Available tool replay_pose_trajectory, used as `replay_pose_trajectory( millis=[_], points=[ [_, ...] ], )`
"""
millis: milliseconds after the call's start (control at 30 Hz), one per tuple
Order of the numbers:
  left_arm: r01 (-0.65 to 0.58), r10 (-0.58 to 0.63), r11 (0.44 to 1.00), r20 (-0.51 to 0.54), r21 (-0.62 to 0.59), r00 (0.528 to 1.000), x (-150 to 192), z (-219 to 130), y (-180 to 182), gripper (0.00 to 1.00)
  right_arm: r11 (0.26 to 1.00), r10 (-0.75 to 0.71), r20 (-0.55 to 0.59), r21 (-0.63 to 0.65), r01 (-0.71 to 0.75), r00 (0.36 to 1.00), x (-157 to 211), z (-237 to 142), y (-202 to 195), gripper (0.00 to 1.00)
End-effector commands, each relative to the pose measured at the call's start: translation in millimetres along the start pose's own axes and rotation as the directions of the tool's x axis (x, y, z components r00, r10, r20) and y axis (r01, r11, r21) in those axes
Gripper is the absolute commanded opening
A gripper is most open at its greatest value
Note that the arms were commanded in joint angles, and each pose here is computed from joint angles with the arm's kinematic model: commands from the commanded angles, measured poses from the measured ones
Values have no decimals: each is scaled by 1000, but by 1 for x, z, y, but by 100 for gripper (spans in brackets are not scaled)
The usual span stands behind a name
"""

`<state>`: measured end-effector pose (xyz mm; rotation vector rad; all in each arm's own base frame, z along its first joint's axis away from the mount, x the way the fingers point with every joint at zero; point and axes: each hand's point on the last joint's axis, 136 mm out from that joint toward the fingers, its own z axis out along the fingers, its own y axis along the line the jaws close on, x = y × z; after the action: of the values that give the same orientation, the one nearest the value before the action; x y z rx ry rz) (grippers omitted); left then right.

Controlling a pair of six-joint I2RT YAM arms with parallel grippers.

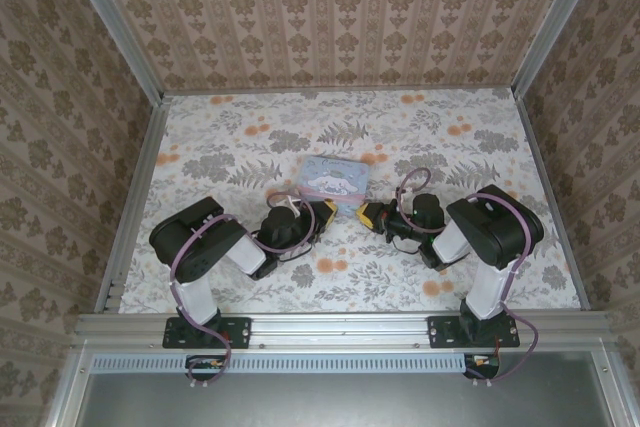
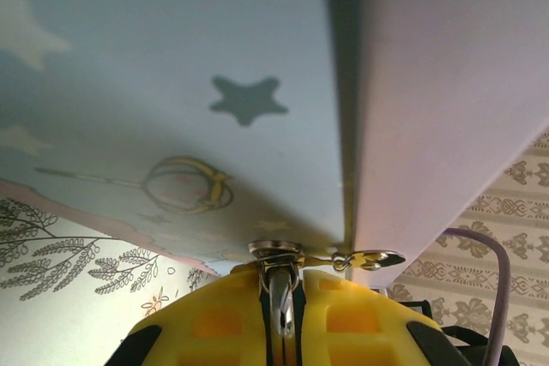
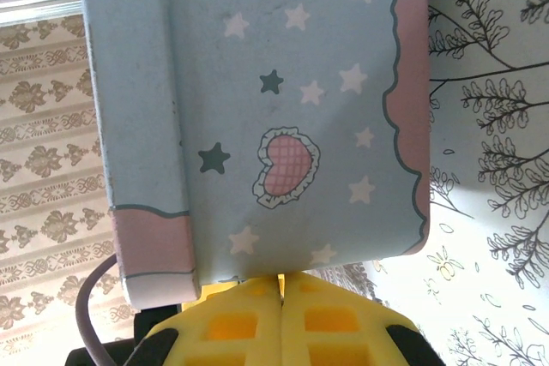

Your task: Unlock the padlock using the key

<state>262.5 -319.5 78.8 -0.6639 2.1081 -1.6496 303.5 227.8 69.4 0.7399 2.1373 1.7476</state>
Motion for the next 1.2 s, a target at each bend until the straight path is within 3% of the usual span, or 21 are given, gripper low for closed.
replay_pose_trajectory(
  millis=[0, 567, 1167],
  points=[
    [-33, 38, 998, -103, 50, 994, 20, -1, -12, 0, 998, -54, 31, -30, 55, 998, -7, -6, 13, 0],
    [-32, 40, 997, -136, 65, 990, 22, 3, -17, 0, 990, -134, -117, -52, 128, 984, 46, 7, 28, 0],
    [-33, 42, 997, -132, 67, 990, 16, -2, -17, 0, 994, -108, -69, 18, 110, 992, 42, -11, 0, 0]
  ],
)
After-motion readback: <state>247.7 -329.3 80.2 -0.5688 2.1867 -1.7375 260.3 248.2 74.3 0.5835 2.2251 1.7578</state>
